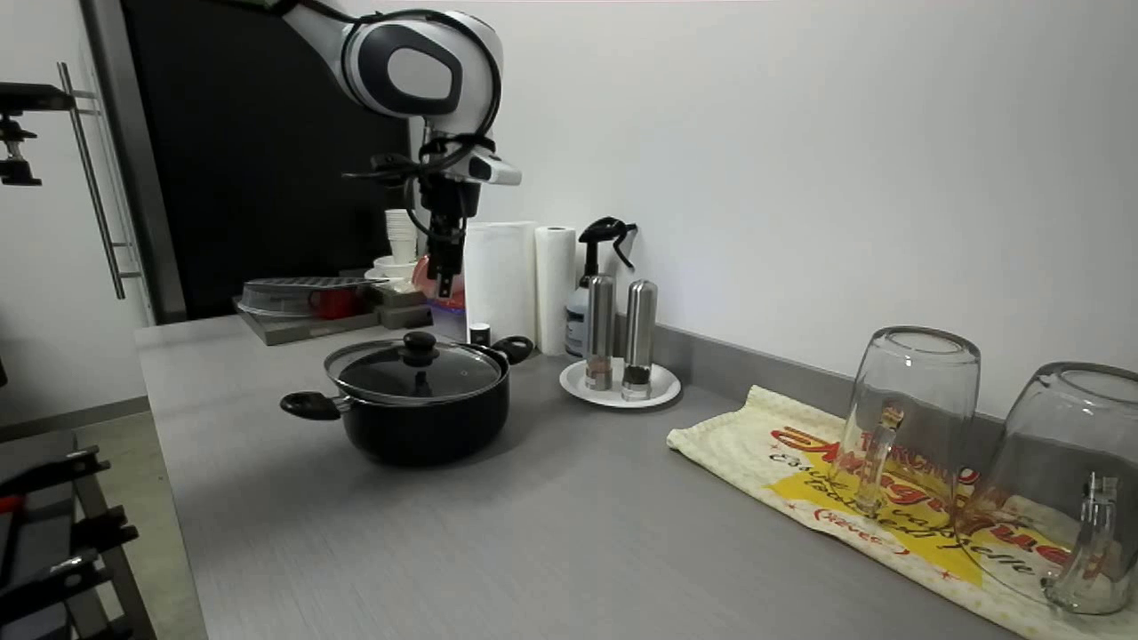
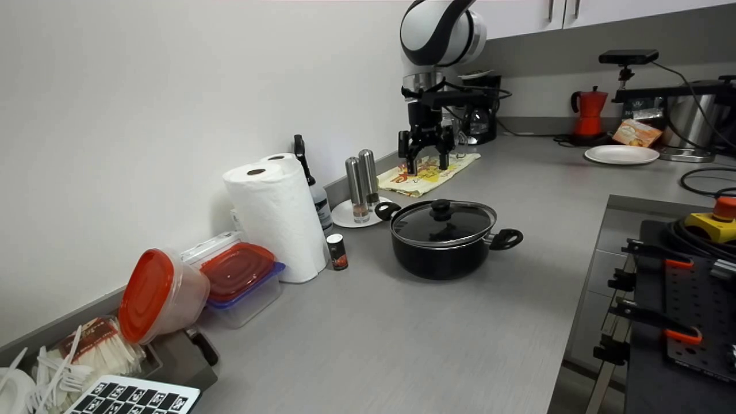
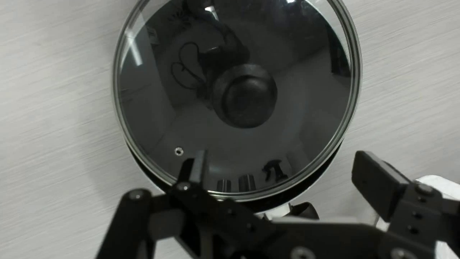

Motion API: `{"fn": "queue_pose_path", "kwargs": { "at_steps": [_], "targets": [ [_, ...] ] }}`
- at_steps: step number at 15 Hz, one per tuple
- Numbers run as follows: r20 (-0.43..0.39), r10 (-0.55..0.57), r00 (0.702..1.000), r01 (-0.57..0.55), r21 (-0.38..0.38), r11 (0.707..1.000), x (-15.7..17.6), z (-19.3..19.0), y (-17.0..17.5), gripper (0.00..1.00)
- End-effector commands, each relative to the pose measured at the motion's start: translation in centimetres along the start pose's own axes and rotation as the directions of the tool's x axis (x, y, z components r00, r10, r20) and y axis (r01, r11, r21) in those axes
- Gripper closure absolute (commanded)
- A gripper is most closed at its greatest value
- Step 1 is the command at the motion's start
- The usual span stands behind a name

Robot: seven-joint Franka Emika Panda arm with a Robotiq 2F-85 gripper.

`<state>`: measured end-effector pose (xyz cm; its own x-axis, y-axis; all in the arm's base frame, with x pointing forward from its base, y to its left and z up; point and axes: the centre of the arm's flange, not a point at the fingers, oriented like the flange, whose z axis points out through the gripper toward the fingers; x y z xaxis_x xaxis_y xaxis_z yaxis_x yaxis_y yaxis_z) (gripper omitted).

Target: Remove the lid from the black pot

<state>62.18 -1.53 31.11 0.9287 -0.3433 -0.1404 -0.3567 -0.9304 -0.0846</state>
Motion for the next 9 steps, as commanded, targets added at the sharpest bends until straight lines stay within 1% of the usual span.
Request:
{"fn": "queue_pose_path", "kwargs": {
  "at_steps": [1, 4, 9],
  "targets": [
    [0.024, 0.005, 1.000, -0.005, -0.009, 1.000, -0.7, 1.0, -1.5, 0.00],
    [0.044, -0.002, 0.999, 0.003, -0.033, 0.999, -1.3, 2.5, -2.0, 0.00],
    [0.071, 0.018, 0.997, -0.012, -0.075, 0.997, -1.8, 4.6, -1.4, 0.00]
  ]
}}
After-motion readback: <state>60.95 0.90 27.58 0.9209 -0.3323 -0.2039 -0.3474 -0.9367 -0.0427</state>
